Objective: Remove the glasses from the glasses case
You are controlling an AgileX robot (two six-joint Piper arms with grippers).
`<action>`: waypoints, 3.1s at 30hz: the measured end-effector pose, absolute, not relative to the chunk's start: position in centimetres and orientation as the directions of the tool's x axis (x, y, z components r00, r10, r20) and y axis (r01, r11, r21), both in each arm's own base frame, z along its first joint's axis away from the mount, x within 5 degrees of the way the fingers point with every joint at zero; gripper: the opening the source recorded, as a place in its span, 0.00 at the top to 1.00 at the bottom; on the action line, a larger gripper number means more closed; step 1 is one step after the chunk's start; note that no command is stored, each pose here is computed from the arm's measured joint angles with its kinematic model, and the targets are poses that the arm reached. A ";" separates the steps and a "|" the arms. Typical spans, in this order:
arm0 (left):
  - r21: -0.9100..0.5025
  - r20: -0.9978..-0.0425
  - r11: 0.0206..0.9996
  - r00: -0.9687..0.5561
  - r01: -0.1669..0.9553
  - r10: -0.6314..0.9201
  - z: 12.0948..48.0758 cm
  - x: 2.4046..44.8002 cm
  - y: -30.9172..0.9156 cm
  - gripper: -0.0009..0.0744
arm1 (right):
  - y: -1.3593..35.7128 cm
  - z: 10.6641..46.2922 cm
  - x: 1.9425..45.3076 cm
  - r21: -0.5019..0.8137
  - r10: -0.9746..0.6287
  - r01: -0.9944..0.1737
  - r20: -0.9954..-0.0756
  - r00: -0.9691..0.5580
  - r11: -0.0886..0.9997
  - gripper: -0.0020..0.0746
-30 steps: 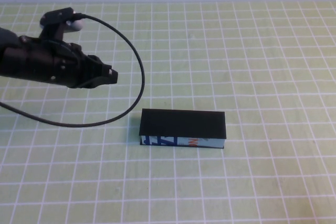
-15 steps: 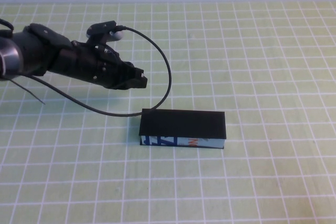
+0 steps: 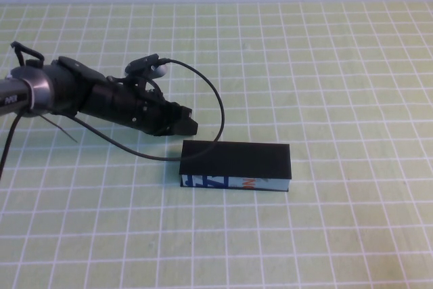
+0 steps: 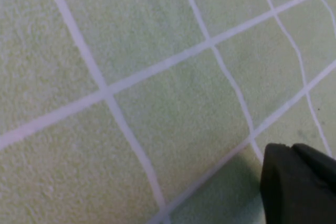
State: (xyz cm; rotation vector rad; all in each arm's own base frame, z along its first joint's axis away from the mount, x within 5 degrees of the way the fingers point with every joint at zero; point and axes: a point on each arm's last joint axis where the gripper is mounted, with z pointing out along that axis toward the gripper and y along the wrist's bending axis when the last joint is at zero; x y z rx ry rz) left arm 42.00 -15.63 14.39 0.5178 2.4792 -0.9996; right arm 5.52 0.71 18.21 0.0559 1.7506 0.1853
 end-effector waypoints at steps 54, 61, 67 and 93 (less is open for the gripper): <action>-0.584 -0.493 0.644 -0.846 0.494 0.203 14.2 41.7 -15.8 0.99 | 20.2 30.0 24.5 0.104 -0.602 -0.793 -0.594 -0.534 0.601 1.00; -0.585 -0.492 0.643 -0.846 0.495 0.204 14.2 41.7 -15.8 0.99 | 24.7 26.8 23.9 -0.086 -0.825 -0.933 -0.501 -0.263 0.350 0.86; -0.590 -0.487 0.635 -0.847 0.498 0.211 14.3 41.6 -15.9 0.99 | 25.9 24.8 25.5 -0.200 -0.846 -0.931 -0.505 -0.170 0.306 0.56; -0.592 -0.482 0.629 -0.847 0.504 0.225 14.2 41.5 -15.9 0.99 | 27.3 19.4 28.8 -0.420 -0.915 -0.894 -0.402 0.026 0.159 0.53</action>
